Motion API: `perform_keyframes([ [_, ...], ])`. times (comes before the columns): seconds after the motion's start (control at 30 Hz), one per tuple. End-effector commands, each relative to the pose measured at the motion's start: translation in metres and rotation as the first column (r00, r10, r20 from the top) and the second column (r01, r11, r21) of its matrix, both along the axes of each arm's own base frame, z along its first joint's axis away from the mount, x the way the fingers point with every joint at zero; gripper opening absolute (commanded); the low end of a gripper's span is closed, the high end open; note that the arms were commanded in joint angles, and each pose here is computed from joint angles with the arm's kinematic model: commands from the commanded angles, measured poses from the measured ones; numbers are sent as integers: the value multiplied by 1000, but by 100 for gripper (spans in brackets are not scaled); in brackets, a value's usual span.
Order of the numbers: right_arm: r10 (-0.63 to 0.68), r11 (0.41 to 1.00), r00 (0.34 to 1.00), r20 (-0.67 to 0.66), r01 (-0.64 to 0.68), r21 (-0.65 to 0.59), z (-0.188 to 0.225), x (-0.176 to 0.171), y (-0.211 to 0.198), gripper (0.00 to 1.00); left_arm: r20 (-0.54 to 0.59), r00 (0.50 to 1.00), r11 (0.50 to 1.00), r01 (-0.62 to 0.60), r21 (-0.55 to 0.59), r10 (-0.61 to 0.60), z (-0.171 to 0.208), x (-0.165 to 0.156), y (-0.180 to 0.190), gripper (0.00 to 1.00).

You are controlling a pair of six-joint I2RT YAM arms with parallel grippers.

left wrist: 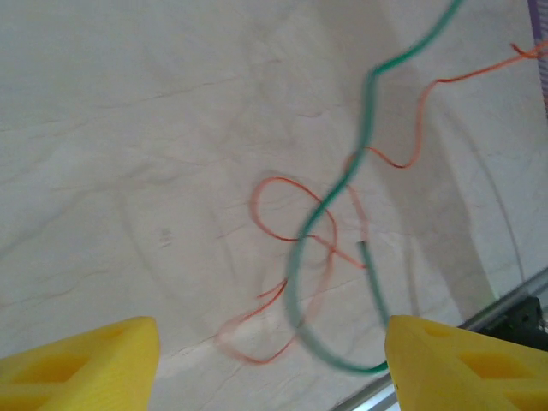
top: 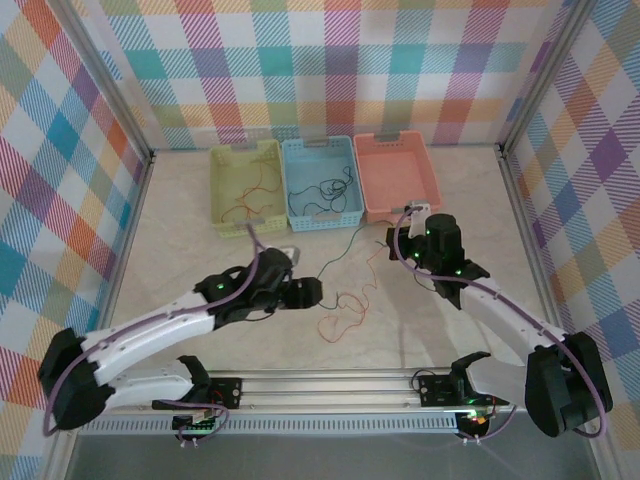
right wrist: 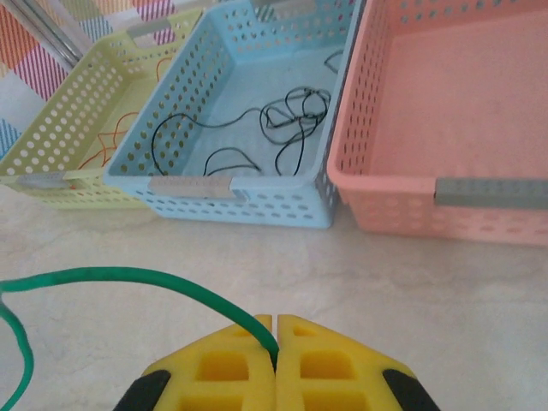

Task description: Untangle the cables

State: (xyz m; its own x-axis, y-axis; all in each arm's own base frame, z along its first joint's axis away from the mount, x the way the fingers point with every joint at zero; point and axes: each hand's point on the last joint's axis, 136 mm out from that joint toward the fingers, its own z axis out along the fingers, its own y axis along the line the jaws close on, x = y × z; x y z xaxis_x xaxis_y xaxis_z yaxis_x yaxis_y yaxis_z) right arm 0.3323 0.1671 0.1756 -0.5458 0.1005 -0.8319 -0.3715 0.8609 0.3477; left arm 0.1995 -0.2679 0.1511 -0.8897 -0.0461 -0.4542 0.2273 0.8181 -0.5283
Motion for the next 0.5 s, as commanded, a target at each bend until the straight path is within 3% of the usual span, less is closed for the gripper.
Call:
perform_keyframes([
  [0.0,-2,996,998,-57,7,88,8,1,8,0,88,980,972,190,-138,-179,40,-3,-64,70],
  [0.13,2,993,996,-92,9,119,3,1,12,0,145,950,955,289,-65,-277,41,3,-106,69],
  [0.3,1,991,994,-110,13,131,0,1,13,0,181,943,958,286,-5,-281,26,29,-136,71],
  [0.47,3,992,994,-106,10,126,1,-3,12,0,202,948,968,228,109,-246,-1,53,-138,72],
])
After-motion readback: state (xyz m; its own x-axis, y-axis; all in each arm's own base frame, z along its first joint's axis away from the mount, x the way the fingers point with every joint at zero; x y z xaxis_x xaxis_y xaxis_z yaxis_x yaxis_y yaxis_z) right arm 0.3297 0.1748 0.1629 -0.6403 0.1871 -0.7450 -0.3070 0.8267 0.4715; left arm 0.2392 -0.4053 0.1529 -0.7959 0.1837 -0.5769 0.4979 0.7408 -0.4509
